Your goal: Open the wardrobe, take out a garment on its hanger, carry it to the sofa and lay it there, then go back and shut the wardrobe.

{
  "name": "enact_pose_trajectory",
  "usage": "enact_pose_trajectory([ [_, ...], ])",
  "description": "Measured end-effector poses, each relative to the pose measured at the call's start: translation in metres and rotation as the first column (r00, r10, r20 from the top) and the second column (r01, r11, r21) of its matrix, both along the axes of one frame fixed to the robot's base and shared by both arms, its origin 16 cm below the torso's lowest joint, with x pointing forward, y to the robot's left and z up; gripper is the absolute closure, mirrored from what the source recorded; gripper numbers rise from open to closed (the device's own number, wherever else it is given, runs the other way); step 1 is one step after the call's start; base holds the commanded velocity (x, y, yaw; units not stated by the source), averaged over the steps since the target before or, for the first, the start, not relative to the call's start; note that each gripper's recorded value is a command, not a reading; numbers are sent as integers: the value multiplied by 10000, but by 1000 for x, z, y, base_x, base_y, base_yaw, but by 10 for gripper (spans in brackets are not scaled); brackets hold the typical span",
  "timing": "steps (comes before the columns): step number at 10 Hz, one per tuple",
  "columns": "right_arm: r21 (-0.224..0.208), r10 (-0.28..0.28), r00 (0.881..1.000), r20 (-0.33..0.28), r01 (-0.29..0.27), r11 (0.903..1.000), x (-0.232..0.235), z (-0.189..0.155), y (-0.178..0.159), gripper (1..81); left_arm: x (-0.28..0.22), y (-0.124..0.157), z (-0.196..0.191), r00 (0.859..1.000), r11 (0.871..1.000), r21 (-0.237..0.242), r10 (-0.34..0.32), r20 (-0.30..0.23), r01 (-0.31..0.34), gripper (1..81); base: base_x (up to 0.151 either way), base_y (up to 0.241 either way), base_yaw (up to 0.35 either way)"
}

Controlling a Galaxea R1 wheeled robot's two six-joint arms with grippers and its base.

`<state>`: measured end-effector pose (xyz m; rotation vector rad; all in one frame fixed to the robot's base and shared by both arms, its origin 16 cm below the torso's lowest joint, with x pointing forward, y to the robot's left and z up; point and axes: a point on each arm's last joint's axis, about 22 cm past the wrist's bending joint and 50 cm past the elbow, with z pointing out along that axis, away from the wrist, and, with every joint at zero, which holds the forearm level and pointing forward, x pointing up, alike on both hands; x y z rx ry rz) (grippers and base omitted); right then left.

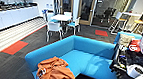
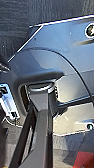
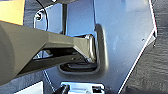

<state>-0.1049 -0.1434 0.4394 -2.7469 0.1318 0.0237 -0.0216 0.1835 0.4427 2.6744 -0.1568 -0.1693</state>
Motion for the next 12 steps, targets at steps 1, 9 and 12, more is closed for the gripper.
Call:
enact_pose_trajectory([
  [1,-8,-25,9999,114,25,10000,6,-1,0,10,9,0,-1,9999,10000,-10,18,118,-18,10,0,0,226],
  [9,35,13,10000,98,-13,10000,5,0,4,10,2,0,0,10000,10000,5,-46,65,46,10,0,0,228],
  [12,30,33,9969,791,-36,10000,31,-4,4,10,30,-1,3,9969,10000,-7,-36,785,36,10,0,0,225],
])
